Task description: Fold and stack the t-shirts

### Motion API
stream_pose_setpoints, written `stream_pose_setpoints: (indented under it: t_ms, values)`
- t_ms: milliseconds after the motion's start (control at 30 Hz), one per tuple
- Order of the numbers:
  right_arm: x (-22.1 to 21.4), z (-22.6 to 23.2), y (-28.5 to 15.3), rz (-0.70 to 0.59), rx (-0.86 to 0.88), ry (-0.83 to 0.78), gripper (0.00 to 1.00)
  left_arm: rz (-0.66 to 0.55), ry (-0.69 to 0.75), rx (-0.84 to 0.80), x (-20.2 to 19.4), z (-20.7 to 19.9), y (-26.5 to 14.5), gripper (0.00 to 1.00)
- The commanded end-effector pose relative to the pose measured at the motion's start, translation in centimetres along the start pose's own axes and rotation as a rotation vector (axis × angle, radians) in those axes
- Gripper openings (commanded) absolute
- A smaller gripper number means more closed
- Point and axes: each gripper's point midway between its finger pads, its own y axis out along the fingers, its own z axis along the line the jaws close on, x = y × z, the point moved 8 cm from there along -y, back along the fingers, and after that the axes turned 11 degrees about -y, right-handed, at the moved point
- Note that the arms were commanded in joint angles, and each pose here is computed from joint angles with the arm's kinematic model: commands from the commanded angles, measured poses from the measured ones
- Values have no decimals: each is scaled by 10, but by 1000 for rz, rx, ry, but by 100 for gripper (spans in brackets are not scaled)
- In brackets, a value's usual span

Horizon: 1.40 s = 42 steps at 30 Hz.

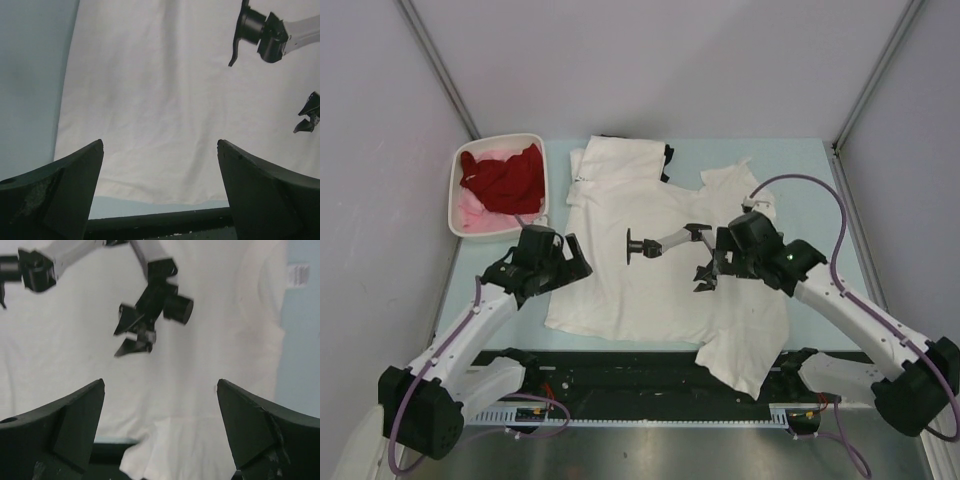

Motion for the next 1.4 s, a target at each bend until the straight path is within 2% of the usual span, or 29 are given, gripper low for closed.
stream_pose_setpoints:
  t_ms: [0, 200, 367, 533, 700, 1367]
  values:
    - [-49, 21, -18, 62, 97, 62, 98, 55, -88, 33, -24, 16, 1, 100]
    - [-89, 19, 9, 112, -48, 124, 98, 105, -135, 20, -41, 24, 26, 98]
    - [-81, 2, 28, 85, -147, 220, 100, 128, -111, 75, -40, 26, 40, 97]
    - [-78, -18, 45, 120, -225, 280, 100, 109, -104, 114, -40, 31, 39, 97]
    - [-83, -15, 59, 161, -238, 260, 100, 91, -93, 168, -38, 36, 41, 98]
    - [-107, -16, 115, 276, -296, 217, 100, 191, -72, 314, -42, 41, 81, 96]
